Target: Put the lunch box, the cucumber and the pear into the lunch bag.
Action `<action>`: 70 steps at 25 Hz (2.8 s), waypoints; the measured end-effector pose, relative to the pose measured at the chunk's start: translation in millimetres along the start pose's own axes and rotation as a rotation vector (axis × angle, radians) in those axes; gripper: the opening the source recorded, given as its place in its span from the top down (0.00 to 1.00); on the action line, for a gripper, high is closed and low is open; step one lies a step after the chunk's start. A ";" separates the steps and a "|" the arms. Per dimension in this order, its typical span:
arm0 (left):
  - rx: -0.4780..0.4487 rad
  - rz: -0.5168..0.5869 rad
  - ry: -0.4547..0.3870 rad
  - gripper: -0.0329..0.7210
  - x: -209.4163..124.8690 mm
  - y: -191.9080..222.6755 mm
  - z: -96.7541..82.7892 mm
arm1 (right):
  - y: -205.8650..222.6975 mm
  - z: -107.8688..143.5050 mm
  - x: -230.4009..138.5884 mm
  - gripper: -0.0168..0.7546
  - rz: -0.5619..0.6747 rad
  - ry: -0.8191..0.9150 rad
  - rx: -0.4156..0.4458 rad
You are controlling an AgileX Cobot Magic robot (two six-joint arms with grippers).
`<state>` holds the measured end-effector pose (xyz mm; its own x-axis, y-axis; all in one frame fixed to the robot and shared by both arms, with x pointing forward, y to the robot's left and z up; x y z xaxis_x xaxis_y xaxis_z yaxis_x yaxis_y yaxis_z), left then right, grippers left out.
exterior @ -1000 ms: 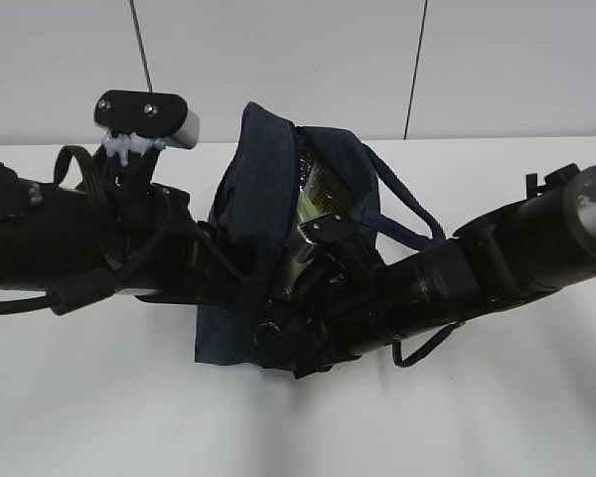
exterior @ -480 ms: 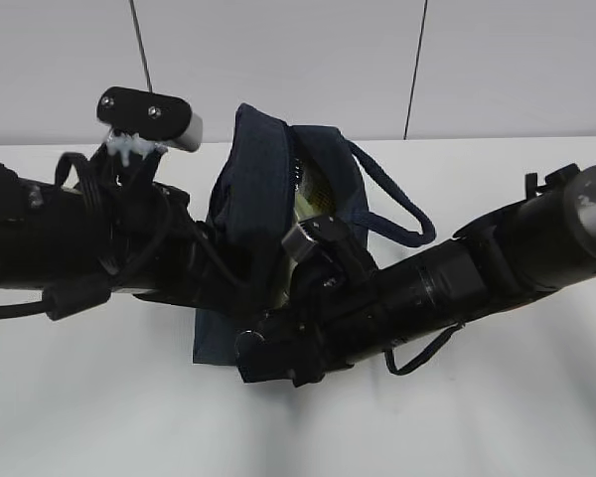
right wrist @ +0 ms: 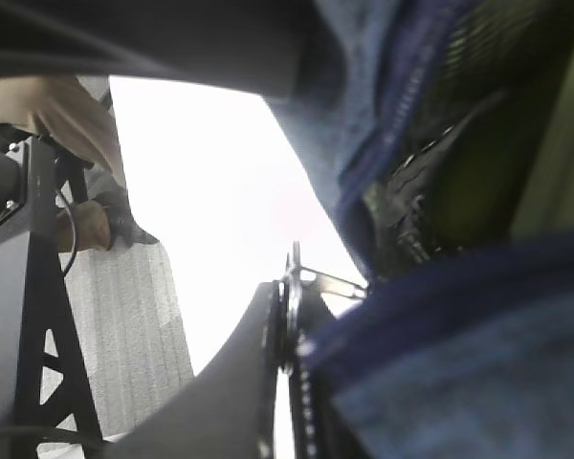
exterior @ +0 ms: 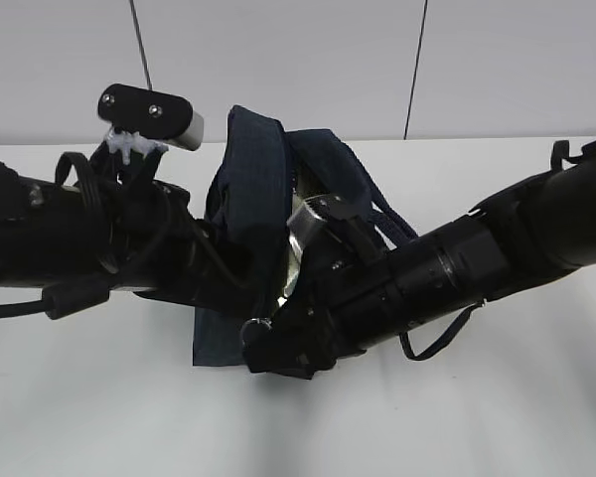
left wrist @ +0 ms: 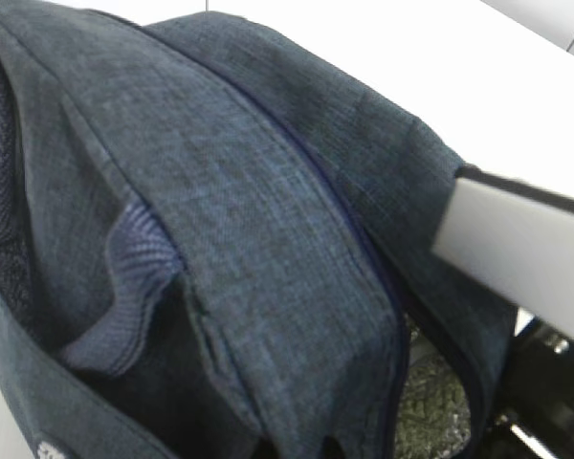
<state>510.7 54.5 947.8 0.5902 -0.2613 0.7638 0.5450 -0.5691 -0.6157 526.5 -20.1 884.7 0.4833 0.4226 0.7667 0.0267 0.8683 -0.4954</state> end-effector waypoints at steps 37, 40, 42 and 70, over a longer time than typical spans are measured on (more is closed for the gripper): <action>-0.021 0.041 0.037 0.95 -6.3 4.5 -3.4 | -66.1 -1.8 59.4 0.98 -0.092 -0.167 -0.300; -0.021 0.041 0.037 0.95 -6.3 4.5 -3.4 | -71.3 -4.8 63.2 0.98 -0.100 -0.174 -0.339; -0.021 0.041 0.037 0.95 -6.3 4.5 -3.4 | -73.9 -7.6 64.4 0.98 -0.101 -0.176 -0.363; -0.074 0.119 0.106 0.95 -20.7 2.9 -11.9 | -98.9 -22.2 112.6 0.98 -0.174 -0.302 -0.515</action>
<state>493.0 49.1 932.5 0.5797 -0.4087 0.7049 0.4275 -0.5839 -0.6902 597.7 -64.2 1011.0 0.1666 0.4061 0.8985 0.5385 0.7259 -0.4279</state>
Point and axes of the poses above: a point on each arm's last joint axis where the gripper is mounted, y pointing out along that axis toward the gripper, z along the wrist's bending axis when the last joint is at zero, x = y × z, the point moved 9 cm from there along y, pointing out along that axis toward the gripper, and after that the axes turned 6 degrees about -y, right-handed, at the moved point
